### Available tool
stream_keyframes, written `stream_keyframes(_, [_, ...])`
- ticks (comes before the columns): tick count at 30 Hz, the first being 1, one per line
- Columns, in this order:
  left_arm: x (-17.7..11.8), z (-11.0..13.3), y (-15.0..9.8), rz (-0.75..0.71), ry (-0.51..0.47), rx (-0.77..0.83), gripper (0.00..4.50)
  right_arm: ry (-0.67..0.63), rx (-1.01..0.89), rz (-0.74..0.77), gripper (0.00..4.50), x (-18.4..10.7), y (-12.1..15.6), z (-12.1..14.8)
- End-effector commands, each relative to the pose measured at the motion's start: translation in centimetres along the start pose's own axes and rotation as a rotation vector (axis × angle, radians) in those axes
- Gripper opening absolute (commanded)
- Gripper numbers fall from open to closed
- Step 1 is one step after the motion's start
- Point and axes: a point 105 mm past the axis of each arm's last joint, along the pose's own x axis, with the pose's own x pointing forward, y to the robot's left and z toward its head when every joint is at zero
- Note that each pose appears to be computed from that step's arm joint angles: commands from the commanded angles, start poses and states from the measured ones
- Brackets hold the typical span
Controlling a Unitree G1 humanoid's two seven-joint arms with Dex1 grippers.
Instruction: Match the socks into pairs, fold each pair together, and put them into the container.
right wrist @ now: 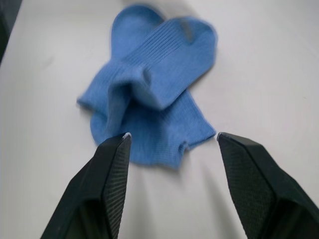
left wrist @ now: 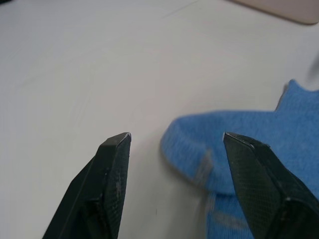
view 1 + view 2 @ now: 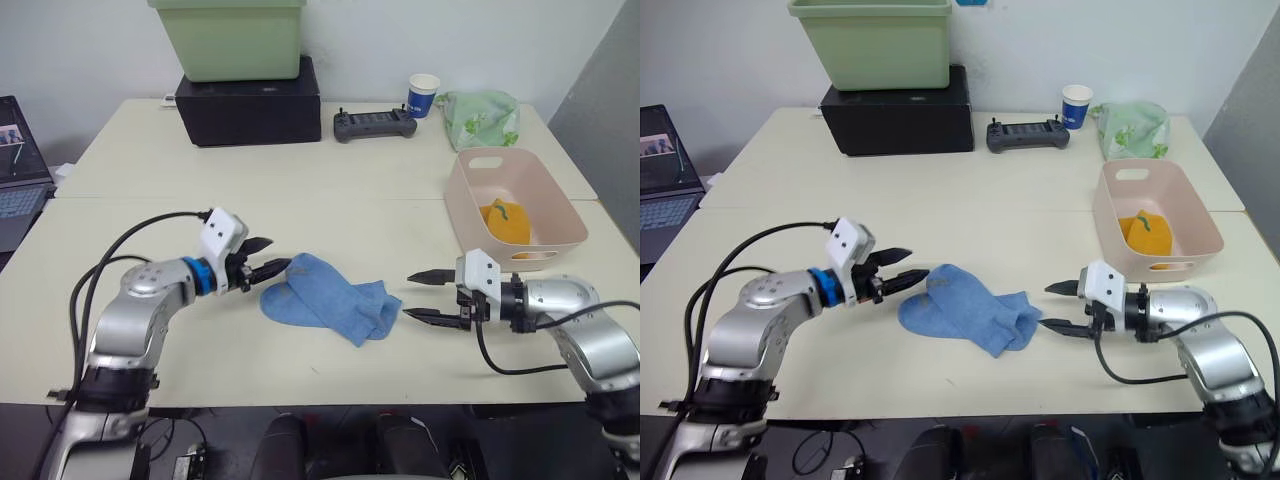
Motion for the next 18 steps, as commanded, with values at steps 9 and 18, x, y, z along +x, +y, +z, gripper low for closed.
stream_keyframes(9, [4.9, -0.8, 0.8, -0.156, 0.092, 0.197, 2.99, 0.003, 0.461, -0.083, 3.00, 2.2, 4.5, 0.9])
stream_keyframes(18, [5.5, -1.4, 0.3, -0.217, 0.118, 0.209, 1.36, -0.016, 0.560, -0.082, 1.26, 3.9, 4.5, 1.7])
